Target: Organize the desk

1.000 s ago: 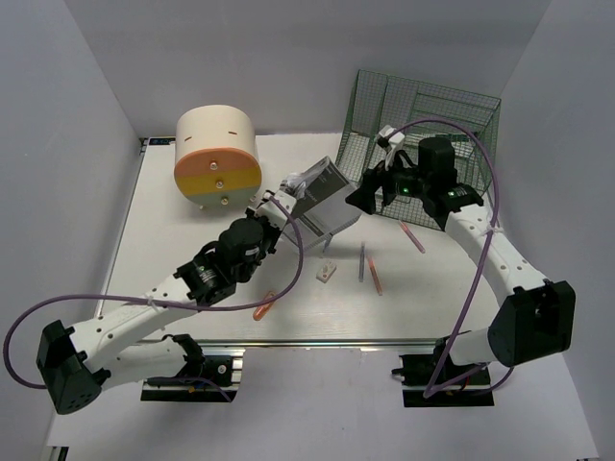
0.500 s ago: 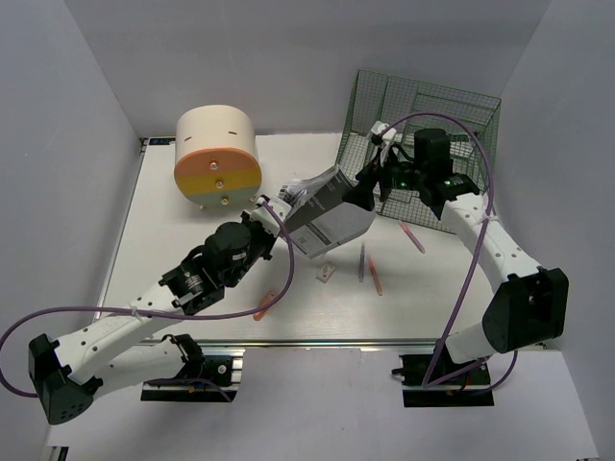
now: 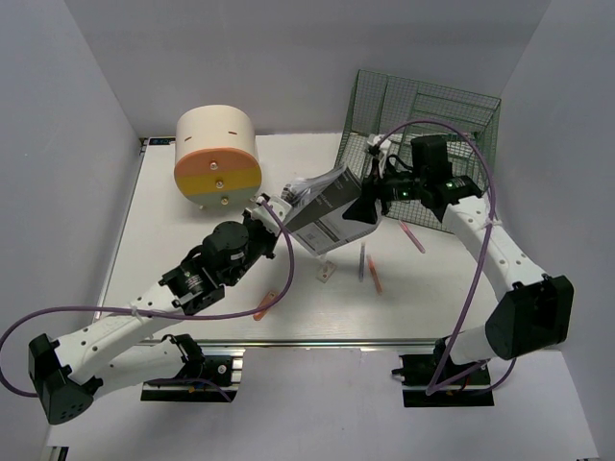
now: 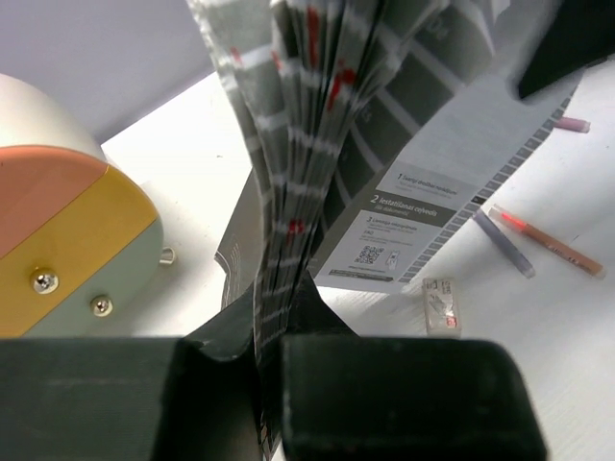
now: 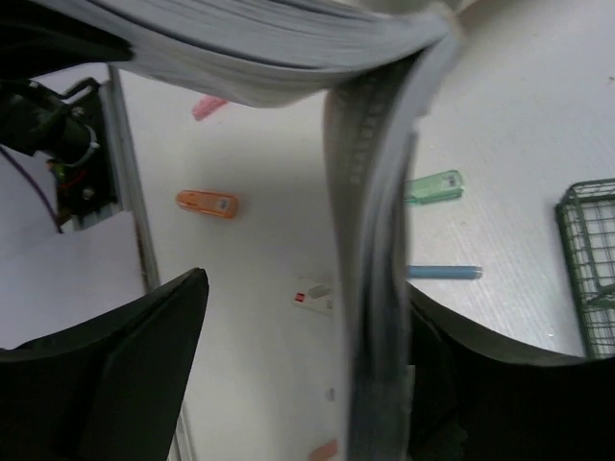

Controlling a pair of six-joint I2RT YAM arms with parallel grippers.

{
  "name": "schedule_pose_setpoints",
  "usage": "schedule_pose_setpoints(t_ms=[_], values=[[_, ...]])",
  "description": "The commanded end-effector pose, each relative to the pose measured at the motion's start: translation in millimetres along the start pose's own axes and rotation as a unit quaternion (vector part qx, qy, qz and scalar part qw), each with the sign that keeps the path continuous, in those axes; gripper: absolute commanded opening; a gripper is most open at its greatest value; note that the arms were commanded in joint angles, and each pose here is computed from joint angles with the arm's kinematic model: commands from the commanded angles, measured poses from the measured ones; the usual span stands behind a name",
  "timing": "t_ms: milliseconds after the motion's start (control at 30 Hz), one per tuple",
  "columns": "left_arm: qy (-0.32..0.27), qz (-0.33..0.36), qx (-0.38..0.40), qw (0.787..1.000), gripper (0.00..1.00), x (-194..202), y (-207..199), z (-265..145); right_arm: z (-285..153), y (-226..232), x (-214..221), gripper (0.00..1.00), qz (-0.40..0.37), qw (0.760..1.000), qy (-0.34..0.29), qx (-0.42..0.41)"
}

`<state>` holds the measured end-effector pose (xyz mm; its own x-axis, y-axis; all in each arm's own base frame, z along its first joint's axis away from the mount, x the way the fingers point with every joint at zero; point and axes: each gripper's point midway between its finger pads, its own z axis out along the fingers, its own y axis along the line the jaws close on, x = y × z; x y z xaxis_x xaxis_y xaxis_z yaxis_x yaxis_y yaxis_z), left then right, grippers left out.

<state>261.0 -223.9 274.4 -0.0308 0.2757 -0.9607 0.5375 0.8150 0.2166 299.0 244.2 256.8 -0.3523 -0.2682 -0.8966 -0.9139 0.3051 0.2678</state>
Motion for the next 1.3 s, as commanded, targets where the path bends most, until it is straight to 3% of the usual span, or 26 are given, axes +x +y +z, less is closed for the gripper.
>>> schedule_pose_setpoints(t_ms=[0,100,233,367,533,800,967,1267], values=[[-0.099,-0.049,-0.005,0.994,0.00,-57,6,-2,-27,47,-36,0.79,-0.051,0.997,-0.036,-0.046],[-0.102,-0.054,0.000,0.993,0.00,-60,6,-2,-40,70,-50,0.87,-0.089,0.992,-0.051,-0.074],[-0.093,-0.055,0.013,0.994,0.00,-60,2,-3,-55,92,-66,0.88,-0.114,0.987,-0.056,-0.094],[-0.091,-0.058,0.021,0.994,0.00,-60,1,-10,-66,78,-80,0.89,-0.147,0.987,-0.061,-0.021],[-0.100,-0.064,0.036,0.992,0.00,-68,2,-24,-97,69,-123,0.89,-0.217,0.967,-0.103,0.085],[-0.110,-0.070,0.089,0.987,0.00,-85,-6,-53,-136,25,-173,0.89,-0.194,0.942,-0.153,0.226],[-0.101,-0.076,0.131,0.983,0.00,-93,-16,-65,-147,0,-173,0.89,-0.177,0.935,-0.153,0.265],[-0.121,-0.106,0.230,0.960,0.00,-135,-42,-89,-135,-21,-129,0.89,-0.204,0.949,-0.095,0.220]])
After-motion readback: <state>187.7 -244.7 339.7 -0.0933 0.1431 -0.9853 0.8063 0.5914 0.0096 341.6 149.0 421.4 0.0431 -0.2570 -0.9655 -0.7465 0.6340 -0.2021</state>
